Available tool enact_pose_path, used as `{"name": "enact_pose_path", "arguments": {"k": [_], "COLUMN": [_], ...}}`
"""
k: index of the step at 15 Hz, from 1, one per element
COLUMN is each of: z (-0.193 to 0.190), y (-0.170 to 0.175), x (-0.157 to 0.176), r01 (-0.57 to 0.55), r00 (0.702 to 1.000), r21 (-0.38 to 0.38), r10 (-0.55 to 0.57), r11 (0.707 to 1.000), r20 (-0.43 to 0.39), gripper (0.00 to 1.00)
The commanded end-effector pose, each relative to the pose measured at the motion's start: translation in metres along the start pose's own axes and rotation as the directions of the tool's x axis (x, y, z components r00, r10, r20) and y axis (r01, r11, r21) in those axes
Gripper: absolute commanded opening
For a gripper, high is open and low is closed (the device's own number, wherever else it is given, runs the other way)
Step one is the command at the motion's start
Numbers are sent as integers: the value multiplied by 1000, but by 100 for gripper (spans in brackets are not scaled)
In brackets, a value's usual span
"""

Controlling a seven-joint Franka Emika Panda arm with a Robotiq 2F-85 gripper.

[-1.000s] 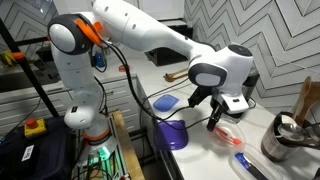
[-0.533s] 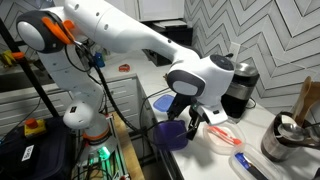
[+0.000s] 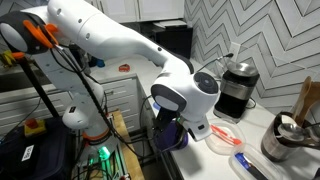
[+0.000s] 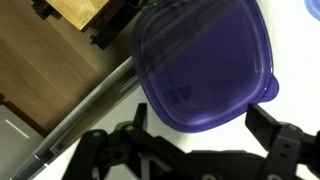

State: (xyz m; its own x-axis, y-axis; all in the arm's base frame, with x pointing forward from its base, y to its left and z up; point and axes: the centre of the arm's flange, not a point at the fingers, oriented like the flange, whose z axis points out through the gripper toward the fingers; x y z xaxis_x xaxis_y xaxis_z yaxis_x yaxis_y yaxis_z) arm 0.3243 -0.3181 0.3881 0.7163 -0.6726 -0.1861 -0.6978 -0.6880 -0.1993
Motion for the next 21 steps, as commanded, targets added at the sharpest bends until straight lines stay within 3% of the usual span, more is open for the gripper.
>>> {"name": "enact_pose_path", "arguments": {"k": [1, 8, 13, 18, 21], "z": [0, 37, 59, 77, 87], "y": [0, 38, 69, 73, 84], "x": [0, -37, -49, -48, -50], "r01": [1, 116, 147, 139, 114], "r00": [1000, 984, 980, 981, 985], "r21": [0, 109, 188, 322, 354], "r10": [-1, -129, -169, -173, -151], "r11": [1000, 987, 971, 936, 928], "r20": [0, 122, 103, 82, 79], "gripper": [100, 100, 100, 100, 100]}}
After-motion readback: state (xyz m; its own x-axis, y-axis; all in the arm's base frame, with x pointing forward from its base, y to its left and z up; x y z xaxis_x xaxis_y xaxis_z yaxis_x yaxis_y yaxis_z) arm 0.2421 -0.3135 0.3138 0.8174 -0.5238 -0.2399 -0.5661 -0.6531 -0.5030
